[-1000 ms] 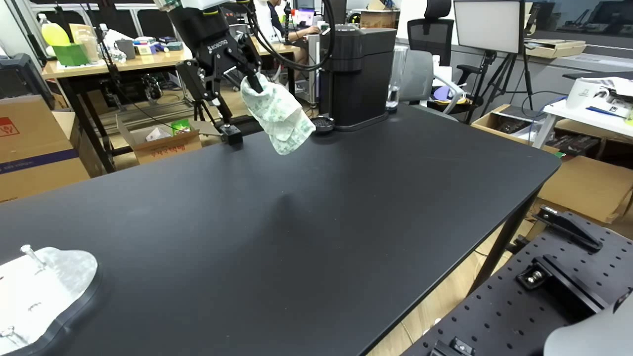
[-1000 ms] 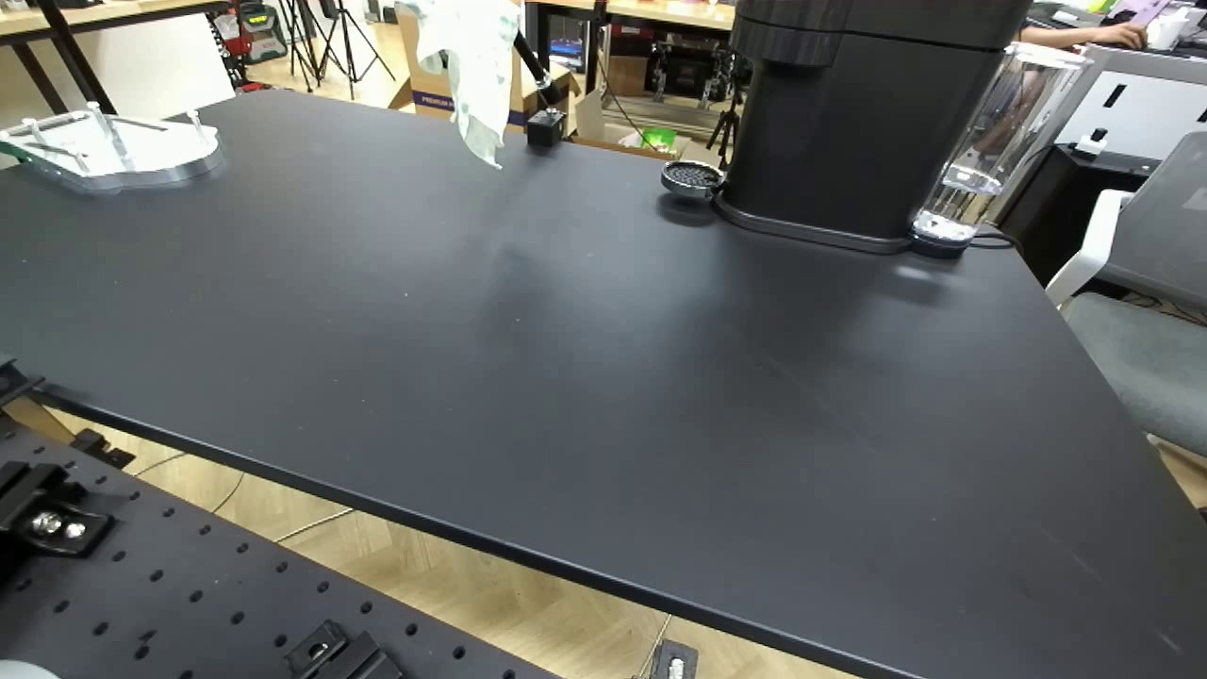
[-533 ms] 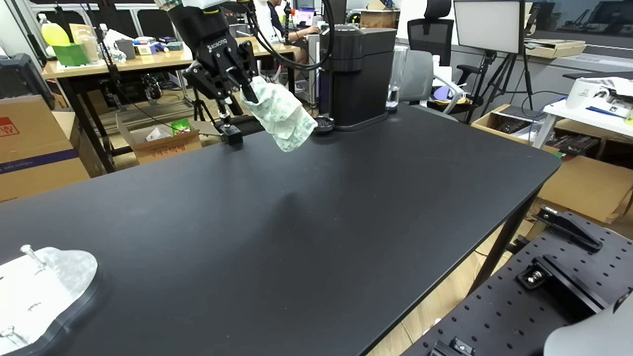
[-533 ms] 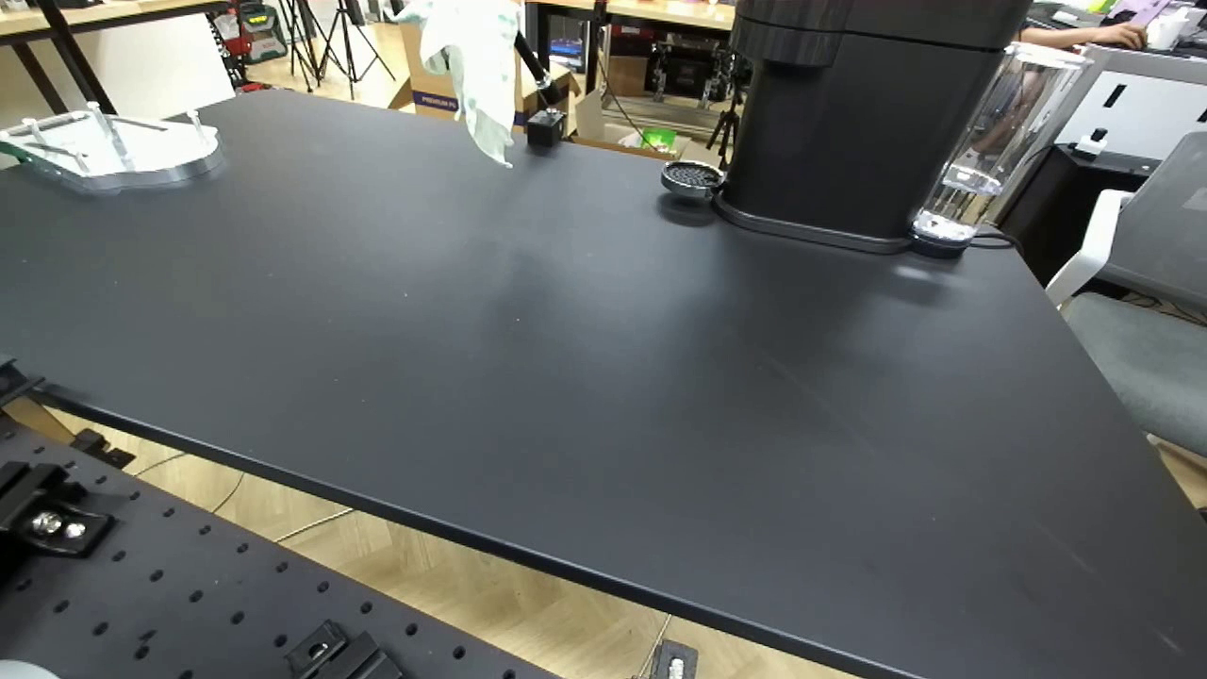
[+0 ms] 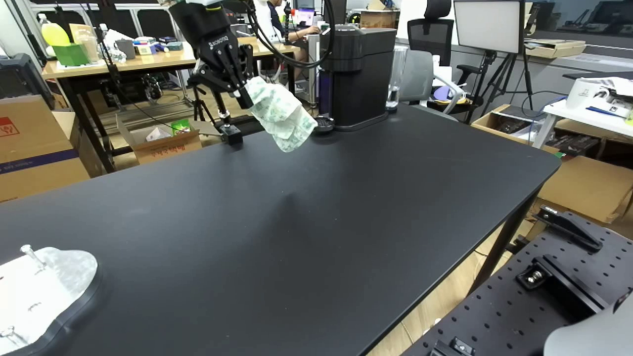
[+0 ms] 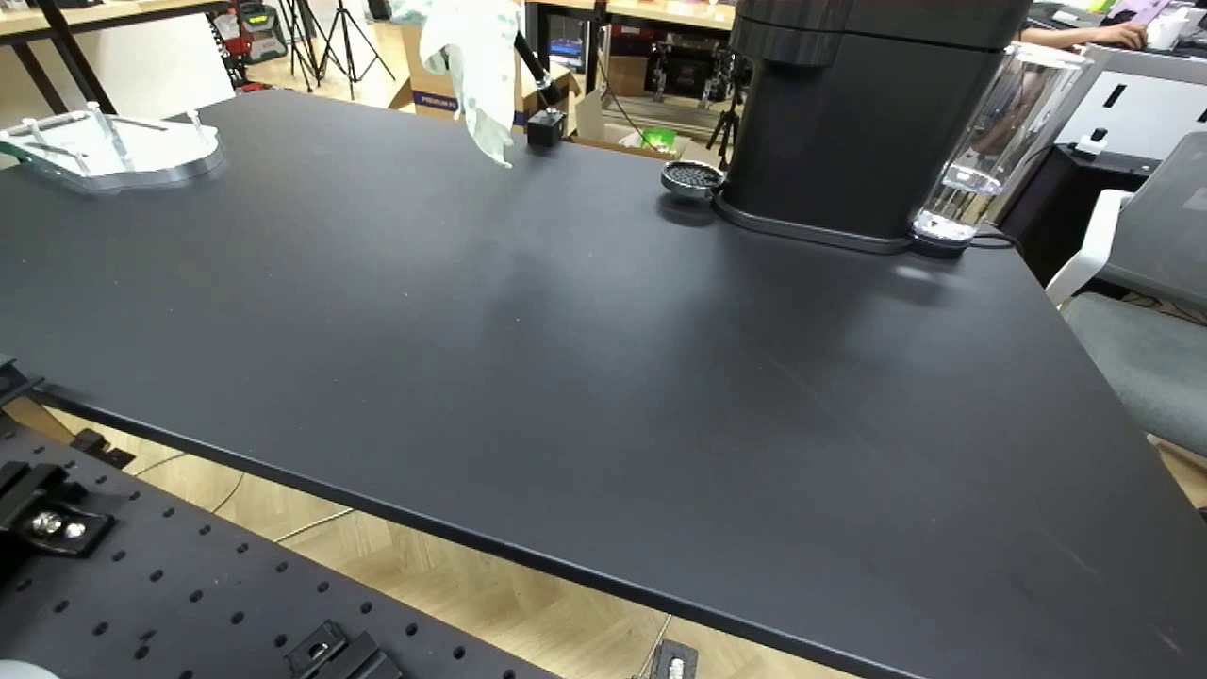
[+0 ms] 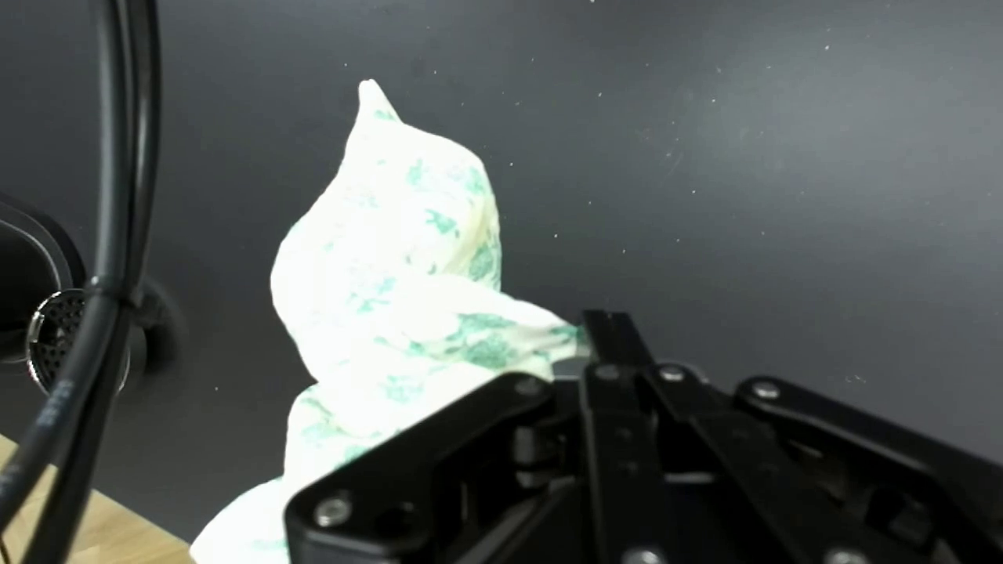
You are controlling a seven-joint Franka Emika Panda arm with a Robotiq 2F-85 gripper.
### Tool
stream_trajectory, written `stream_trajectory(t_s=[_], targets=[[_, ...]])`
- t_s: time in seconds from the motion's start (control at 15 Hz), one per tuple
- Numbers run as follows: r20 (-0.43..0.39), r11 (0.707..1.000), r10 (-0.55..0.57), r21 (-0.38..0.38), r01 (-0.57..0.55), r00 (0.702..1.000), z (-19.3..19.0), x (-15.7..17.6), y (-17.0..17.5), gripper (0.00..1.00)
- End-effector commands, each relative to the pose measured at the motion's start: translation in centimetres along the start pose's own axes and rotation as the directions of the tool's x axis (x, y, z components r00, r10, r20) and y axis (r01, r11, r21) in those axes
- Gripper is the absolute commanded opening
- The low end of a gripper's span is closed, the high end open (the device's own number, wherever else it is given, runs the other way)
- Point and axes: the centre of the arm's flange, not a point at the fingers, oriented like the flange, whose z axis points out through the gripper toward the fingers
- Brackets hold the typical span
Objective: Hang the towel on the metallic object
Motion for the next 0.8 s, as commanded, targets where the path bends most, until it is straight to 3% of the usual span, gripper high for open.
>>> stream_trajectory(t_s=[0.0,0.73], targets=[[-0.012,1.0,-0.002,-0.002,0.002,1.0,-0.4,-1.0,0.7,0.0],[0.018,0.999,-0.04,0.0,0.04,0.999,1.2,-1.1,0.0,0.0]])
